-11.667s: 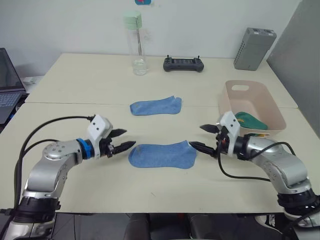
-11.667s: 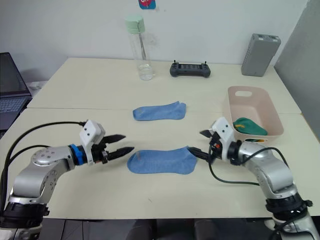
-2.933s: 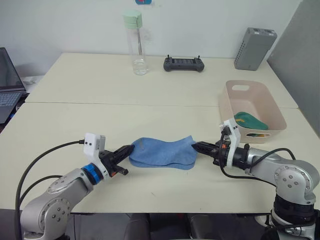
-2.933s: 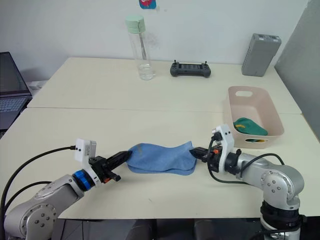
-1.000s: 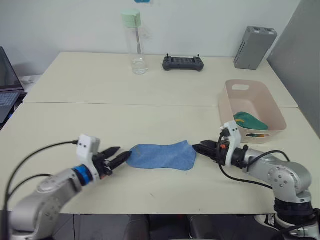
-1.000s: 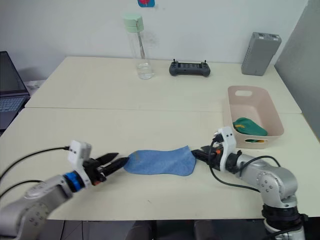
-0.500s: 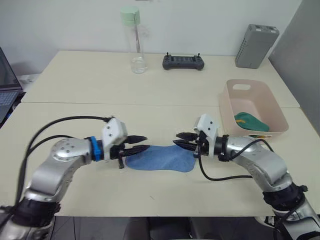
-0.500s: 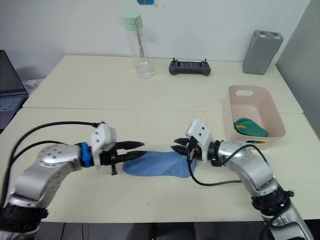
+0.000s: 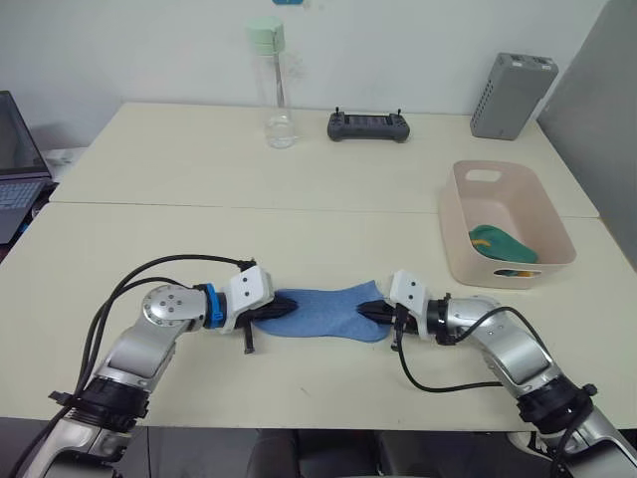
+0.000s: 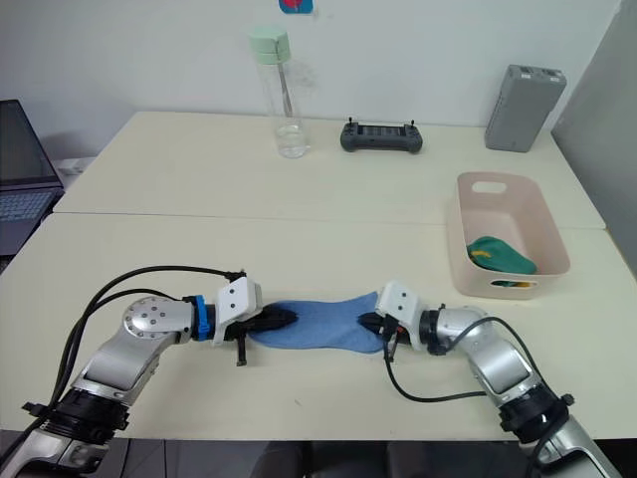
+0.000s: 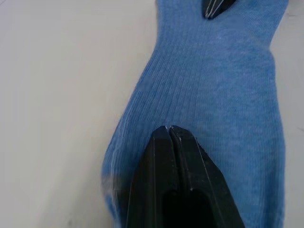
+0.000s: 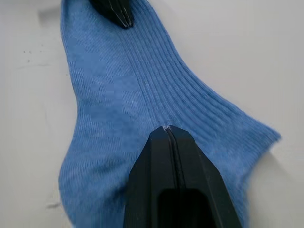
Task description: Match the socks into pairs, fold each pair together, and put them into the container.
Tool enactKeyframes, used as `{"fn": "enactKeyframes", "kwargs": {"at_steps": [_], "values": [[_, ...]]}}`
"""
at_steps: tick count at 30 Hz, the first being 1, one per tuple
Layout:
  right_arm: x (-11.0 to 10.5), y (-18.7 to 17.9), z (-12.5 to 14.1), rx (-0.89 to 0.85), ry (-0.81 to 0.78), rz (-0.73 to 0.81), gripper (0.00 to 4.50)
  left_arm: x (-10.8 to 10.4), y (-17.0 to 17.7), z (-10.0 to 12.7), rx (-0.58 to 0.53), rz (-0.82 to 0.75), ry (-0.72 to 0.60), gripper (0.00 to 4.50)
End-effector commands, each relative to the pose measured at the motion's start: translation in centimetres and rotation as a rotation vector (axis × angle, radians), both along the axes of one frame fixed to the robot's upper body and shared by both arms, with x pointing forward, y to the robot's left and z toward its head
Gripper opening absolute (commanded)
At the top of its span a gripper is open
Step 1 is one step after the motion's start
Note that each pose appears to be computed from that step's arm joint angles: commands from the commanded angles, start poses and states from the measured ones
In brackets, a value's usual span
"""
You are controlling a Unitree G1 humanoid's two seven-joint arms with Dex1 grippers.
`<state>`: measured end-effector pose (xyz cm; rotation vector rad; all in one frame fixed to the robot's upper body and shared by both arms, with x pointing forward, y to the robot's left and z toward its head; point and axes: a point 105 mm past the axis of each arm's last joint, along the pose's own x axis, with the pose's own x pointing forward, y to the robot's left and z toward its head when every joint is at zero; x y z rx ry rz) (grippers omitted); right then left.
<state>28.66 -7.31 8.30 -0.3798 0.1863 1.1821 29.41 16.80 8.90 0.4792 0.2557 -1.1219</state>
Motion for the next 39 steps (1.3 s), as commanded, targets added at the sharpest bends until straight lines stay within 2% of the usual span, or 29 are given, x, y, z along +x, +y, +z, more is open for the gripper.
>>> {"fn": "enactKeyframes", "kwargs": {"at_steps": [1, 3, 6, 9, 14, 16, 21, 24, 27, 33, 35, 39], "values": [[-0.9, 0.7, 2.8, 0.066, -0.053, 0.060, 0.00, -0.7, -0.2, 2.1, -0.072, -0.018, -0.014, 0.02], [-1.3, 1.2, 2.6, 0.068, -0.035, 0.077, 0.00, -1.4, -0.4, 2.1, -0.063, -0.048, -0.011, 0.02], [-1.9, 2.0, 1.0, 0.031, 0.003, 0.098, 0.00, -2.6, -0.4, 1.2, -0.017, -0.098, 0.010, 0.02], [-1.8, 1.3, 0.0, -0.010, 0.024, 0.081, 0.00, -1.7, 1.0, 0.5, 0.072, -0.040, -0.024, 0.02], [-1.8, -1.4, -0.4, -0.071, 0.043, 0.048, 0.00, -1.3, 3.1, 0.3, 0.118, 0.007, -0.031, 0.02], [-1.8, -2.0, 0.1, -0.061, 0.037, 0.038, 0.00, -1.7, 3.0, 0.7, 0.084, -0.004, -0.013, 0.02], [-1.3, -2.8, 3.8, 0.078, 0.003, -0.050, 0.00, -2.6, 1.8, 2.7, -0.040, -0.019, 0.004, 0.02], [-0.9, -3.5, 4.8, 0.124, 0.024, -0.146, 0.62, -2.5, 2.0, 3.9, -0.075, 0.009, -0.015, 0.00], [-0.1, -4.3, 3.9, 0.112, 0.037, -0.250, 1.69, -2.5, 2.1, 4.1, -0.088, 0.024, -0.012, 0.00], [0.1, -3.2, 1.6, 0.058, 0.094, -0.265, 3.92, -2.1, 1.5, 3.3, -0.033, 0.006, -0.046, 0.00], [0.0, -2.7, 1.4, 0.057, 0.124, -0.249, 4.47, -2.1, 1.2, 3.4, -0.042, 0.002, -0.045, 0.00], [-0.5, -1.8, 0.1, 0.006, 0.172, -0.198, 4.47, -2.0, 0.9, 3.6, -0.048, -0.009, -0.053, 0.00]]}}
